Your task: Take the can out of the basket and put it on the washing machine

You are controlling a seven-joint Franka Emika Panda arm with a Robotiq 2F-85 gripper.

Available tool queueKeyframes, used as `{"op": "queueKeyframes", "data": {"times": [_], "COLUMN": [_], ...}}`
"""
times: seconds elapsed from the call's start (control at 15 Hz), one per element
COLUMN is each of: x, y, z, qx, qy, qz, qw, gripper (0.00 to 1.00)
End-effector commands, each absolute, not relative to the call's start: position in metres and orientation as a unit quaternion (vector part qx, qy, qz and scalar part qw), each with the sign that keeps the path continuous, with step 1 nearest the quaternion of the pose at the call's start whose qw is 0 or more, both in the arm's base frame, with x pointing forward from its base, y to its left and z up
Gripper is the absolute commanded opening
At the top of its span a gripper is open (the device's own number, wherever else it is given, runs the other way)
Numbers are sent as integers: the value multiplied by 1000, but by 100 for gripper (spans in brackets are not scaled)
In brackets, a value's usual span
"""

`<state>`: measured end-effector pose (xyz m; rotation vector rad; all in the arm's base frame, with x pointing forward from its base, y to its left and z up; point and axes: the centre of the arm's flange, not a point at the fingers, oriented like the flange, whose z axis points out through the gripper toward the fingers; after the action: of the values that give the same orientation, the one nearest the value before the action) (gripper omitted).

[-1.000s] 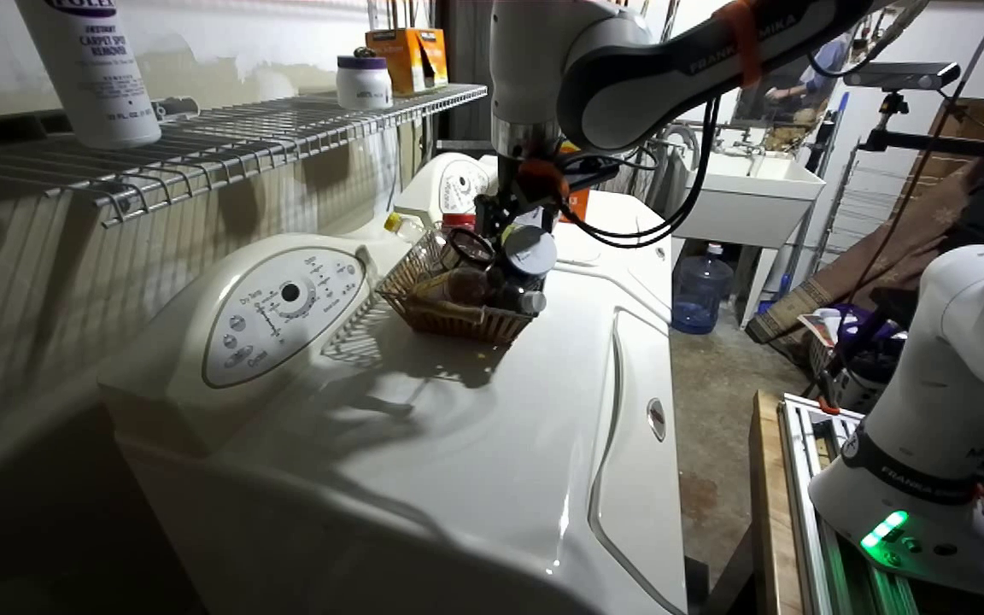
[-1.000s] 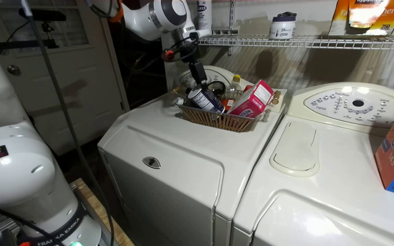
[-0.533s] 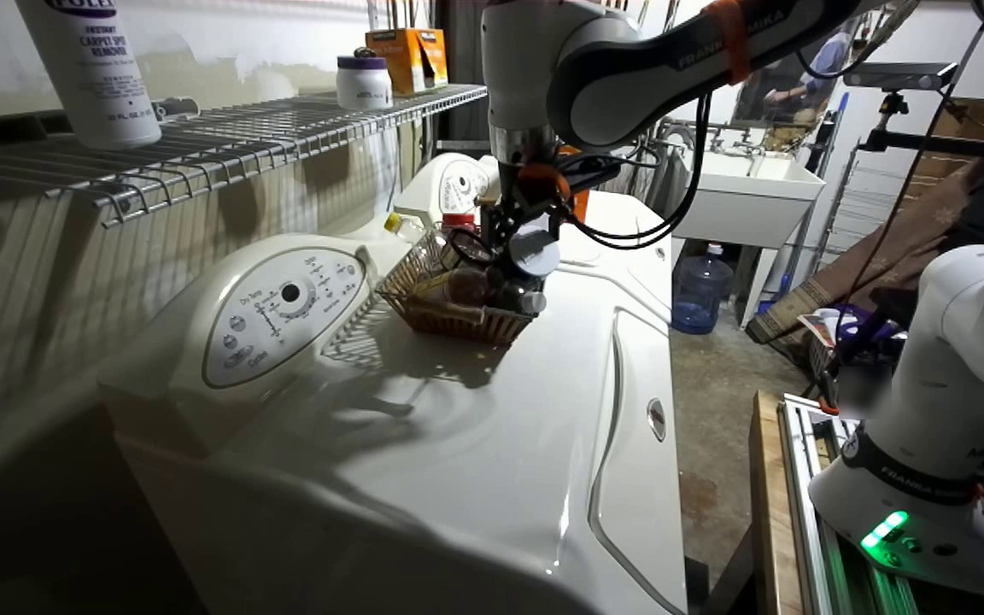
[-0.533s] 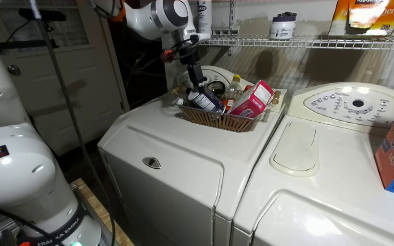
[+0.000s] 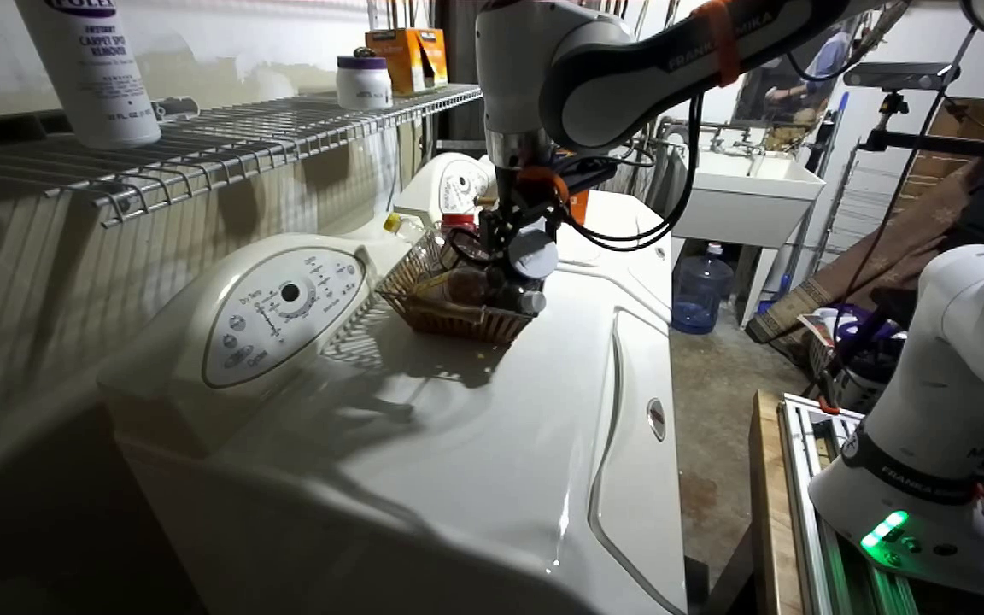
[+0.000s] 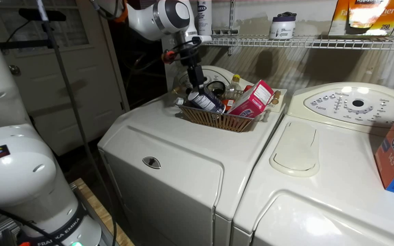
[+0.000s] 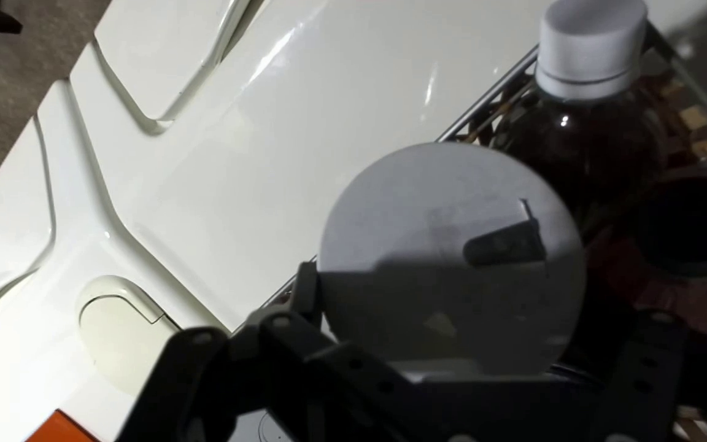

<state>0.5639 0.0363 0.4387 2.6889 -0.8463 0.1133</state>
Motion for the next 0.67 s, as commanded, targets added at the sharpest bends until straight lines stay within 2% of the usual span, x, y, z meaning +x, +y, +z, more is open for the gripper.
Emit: {"op": "queueKeyframes", "data": {"times": [0.0,0.6], "x": [571,550], "y": [35,11], "z": [448,523], "qx": [943,946], "qy": [-294,-297], "qz": [23,-24], "qw": [153,130], "gripper": [69,69]}}
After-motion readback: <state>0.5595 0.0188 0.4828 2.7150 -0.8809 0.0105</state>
